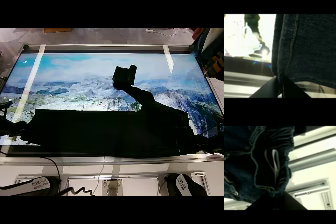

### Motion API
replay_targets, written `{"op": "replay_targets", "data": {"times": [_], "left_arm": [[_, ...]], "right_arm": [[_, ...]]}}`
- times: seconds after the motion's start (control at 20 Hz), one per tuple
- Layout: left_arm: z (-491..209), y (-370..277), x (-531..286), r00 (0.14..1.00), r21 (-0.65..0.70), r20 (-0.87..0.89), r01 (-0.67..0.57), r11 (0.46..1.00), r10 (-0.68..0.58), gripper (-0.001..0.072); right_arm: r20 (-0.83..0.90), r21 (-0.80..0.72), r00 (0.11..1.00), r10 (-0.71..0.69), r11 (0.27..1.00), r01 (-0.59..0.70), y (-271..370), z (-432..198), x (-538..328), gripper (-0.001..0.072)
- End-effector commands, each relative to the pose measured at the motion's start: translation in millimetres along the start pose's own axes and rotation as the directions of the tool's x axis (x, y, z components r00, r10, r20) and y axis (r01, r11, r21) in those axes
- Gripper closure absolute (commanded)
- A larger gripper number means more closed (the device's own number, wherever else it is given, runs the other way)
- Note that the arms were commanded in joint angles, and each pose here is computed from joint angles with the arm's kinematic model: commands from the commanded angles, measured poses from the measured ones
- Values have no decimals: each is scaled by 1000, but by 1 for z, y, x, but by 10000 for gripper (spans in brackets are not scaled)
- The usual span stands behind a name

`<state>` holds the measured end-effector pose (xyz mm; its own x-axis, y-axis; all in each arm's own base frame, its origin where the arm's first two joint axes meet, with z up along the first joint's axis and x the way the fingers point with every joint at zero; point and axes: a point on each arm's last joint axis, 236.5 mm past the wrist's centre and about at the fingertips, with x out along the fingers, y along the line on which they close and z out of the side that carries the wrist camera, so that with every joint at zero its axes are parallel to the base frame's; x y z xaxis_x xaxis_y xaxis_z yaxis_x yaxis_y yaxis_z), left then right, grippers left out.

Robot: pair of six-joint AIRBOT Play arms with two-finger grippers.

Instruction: Fold the clothes and pants, and hang the long-sleeved shirts on hangers.

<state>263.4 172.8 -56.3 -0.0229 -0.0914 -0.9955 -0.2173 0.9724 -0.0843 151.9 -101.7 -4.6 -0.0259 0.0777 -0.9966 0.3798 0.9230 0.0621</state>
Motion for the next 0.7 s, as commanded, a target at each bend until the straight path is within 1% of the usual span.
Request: {"op": "replay_targets", "data": {"times": [0.0, 0.1, 0.2, 0.35, 0.4, 0.45, 0.5, 0.55, 0.6, 0.65], "left_arm": [[-19, 8, 12, 998, 7, -64, -25, 1000, 25, 694], [-24, 18, 11, 996, -12, -72, -45, 999, 44, 694], [-27, 25, 10, 997, -42, -68, -39, 998, 36, 693], [-24, 21, 10, 999, -101, -27, 24, 995, -27, 684], [-21, 21, 10, 999, -110, -14, 35, 993, -37, 674], [-21, 21, 10, 999, -113, -11, 37, 993, -39, 622], [-21, 21, 10, 999, -113, -11, 38, 993, -39, 461], [-21, 21, 10, 999, -114, -11, 38, 993, -39, 180], [-21, 21, 10, 999, -114, -11, 38, 993, -39, 16], [-21, 21, 10, 999, -115, -11, 38, 993, -40, 3]], "right_arm": [[-13, -10, 1000, 3, 1000, -3, 1, -6, -1, 675], [-12, -10, 1000, 4, 1000, -4, 2, -6, -1, 675], [-34, -9, 999, 11, 1000, -11, 3, -11, -1, 675], [-67, -9, 998, 21, 1000, -22, 6, -18, -2, 673], [-54, -9, 998, 21, 1000, -22, 6, -16, -2, 612], [-37, -9, 999, 16, 1000, -17, 5, -11, -1, 406], [-7, -9, 1000, 9, 1000, -9, 3, -4, -1, 161], [24, -9, 1000, 0, 1000, 0, 1, 3, -1, 48], [59, -8, 998, -10, 1000, 10, -1, 11, -2, 40], [87, -7, 996, -17, 1000, 17, -3, 18, -2, 40]]}}
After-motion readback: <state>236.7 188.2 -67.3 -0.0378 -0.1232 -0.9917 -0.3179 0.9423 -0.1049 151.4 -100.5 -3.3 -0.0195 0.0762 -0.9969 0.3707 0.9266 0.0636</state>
